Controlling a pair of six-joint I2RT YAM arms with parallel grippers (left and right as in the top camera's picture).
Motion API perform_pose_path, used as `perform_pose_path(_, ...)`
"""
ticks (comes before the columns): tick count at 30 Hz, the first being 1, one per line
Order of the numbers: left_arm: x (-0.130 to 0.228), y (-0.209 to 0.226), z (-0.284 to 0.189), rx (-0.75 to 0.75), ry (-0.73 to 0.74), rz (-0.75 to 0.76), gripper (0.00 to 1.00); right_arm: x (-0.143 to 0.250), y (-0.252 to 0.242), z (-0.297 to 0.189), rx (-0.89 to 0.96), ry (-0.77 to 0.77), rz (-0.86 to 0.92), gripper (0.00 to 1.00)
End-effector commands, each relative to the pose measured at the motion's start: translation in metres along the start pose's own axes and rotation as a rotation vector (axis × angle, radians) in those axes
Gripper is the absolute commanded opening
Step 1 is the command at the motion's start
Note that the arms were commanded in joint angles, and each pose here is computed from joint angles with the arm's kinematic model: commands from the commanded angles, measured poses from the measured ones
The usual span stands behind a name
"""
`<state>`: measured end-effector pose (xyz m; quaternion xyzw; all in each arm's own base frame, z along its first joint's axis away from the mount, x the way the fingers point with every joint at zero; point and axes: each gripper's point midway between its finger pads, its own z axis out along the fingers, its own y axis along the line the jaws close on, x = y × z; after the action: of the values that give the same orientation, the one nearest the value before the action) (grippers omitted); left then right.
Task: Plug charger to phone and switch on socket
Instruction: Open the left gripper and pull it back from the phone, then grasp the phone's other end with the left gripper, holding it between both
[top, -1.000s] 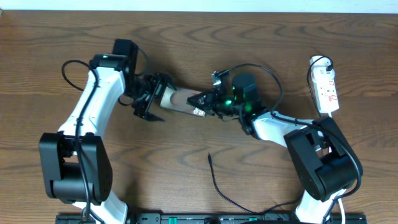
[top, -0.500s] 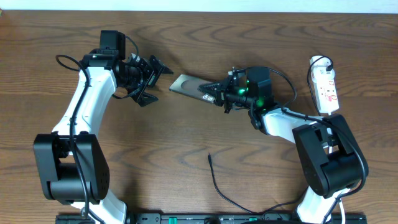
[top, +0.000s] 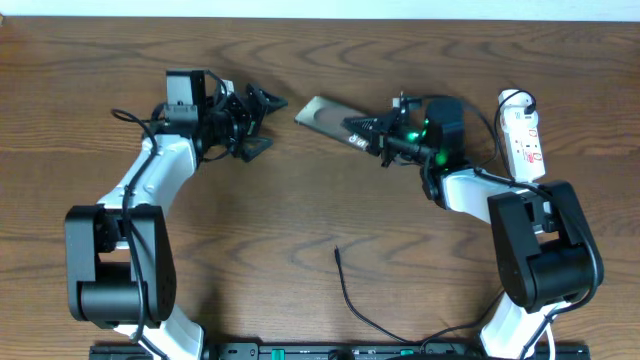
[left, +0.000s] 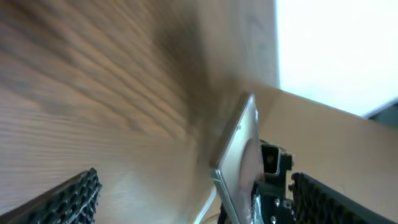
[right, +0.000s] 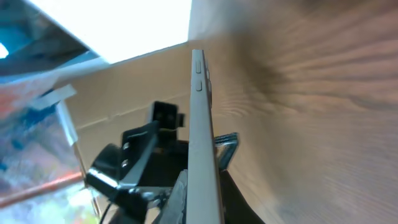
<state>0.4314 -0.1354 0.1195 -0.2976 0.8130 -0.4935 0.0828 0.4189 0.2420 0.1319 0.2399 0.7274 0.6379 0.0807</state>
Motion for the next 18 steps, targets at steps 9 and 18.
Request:
perform_pose_path(9,0.007,-0.028,-0.002,0.191,0.048,-0.077,1.00,0.016,0.017,0.005,-0.047,0.068,-0.102,0.01)
perform_pose_path(18,0.005,-0.042,-0.006,0.317,0.009,-0.045,1.00,0.026,0.036,0.017,-0.111,0.041,-0.100,0.01)
